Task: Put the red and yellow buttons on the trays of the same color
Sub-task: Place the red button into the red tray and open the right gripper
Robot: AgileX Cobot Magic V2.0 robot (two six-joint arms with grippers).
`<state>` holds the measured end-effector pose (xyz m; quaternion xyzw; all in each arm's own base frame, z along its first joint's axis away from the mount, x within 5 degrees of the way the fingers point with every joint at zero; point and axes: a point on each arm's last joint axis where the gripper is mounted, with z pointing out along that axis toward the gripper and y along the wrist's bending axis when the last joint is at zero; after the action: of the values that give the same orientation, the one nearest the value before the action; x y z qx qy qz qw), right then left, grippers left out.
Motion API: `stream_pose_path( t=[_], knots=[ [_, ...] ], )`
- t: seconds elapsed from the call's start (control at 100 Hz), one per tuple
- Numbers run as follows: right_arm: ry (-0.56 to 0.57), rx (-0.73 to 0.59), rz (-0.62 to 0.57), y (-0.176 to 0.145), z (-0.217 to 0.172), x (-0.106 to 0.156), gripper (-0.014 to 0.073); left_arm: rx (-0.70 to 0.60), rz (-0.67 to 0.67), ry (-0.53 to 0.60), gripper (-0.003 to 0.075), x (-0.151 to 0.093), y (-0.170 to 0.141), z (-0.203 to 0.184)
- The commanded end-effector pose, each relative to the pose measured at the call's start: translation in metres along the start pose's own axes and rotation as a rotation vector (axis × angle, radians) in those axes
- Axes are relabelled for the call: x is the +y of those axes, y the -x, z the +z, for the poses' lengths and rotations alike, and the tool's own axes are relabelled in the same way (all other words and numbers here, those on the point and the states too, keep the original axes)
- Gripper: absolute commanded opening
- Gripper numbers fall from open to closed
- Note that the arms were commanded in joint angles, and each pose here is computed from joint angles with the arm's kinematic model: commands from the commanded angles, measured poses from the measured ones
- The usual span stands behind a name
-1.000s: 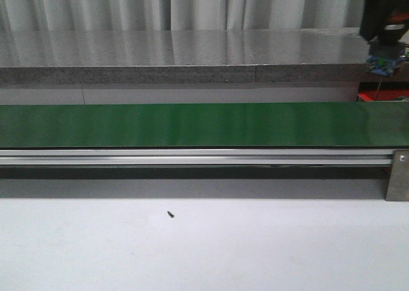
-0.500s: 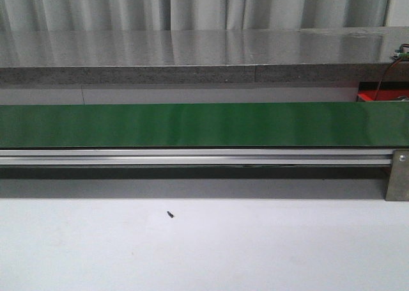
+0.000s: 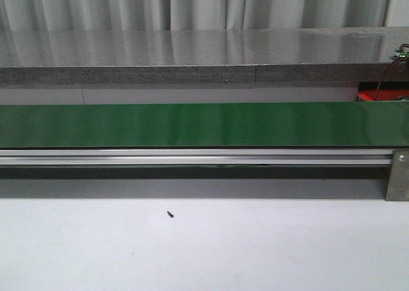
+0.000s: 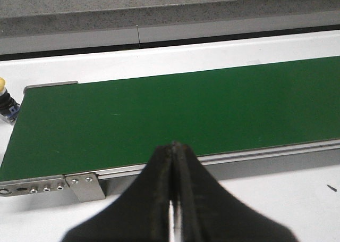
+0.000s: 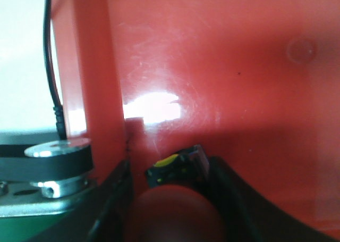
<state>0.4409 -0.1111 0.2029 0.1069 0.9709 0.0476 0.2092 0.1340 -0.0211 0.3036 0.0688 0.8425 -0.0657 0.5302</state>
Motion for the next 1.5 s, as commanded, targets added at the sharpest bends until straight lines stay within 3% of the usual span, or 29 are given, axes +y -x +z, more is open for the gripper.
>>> stream_pose_path(
  t=[0.0, 0.18, 0.51, 0.75, 0.92, 1.11, 1.49],
  knots=[
    [-0.003, -0.128, -0.015, 0.016, -0.034, 0.003, 0.0358, -0.103, -0.010, 0.007, -0.0020, 0.000, 0.015, -0.004],
    [-0.007, -0.119, -0.022, 0.015, -0.038, 0.003, 0.0572, -0.103, -0.010, 0.007, -0.0020, 0.000, 0.015, -0.004],
    [-0.053, -0.228, -0.080, 0.017, -0.107, 0.011, 0.0582, -0.103, -0.010, 0.007, -0.0020, 0.000, 0.015, -0.004],
    [-0.033, -0.348, -0.169, 0.000, -0.189, 0.044, 0.0582, -0.103, -0.010, 0.007, -0.0020, 0.000, 0.015, -0.004],
    [-0.002, -0.424, -0.233, -0.033, -0.227, 0.071, 0.0582, -0.103, -0.010, 0.007, -0.0020, 0.000, 0.015, -0.004],
    [0.048, -0.447, -0.298, -0.088, -0.235, 0.093, 0.0582, -0.101, -0.010, 0.007, -0.0020, 0.000, 0.015, -0.004],
    [0.073, -0.429, -0.288, -0.198, -0.224, 0.080, 0.0582, -0.099, -0.010, 0.006, -0.0020, 0.000, 0.015, -0.004]
  ],
)
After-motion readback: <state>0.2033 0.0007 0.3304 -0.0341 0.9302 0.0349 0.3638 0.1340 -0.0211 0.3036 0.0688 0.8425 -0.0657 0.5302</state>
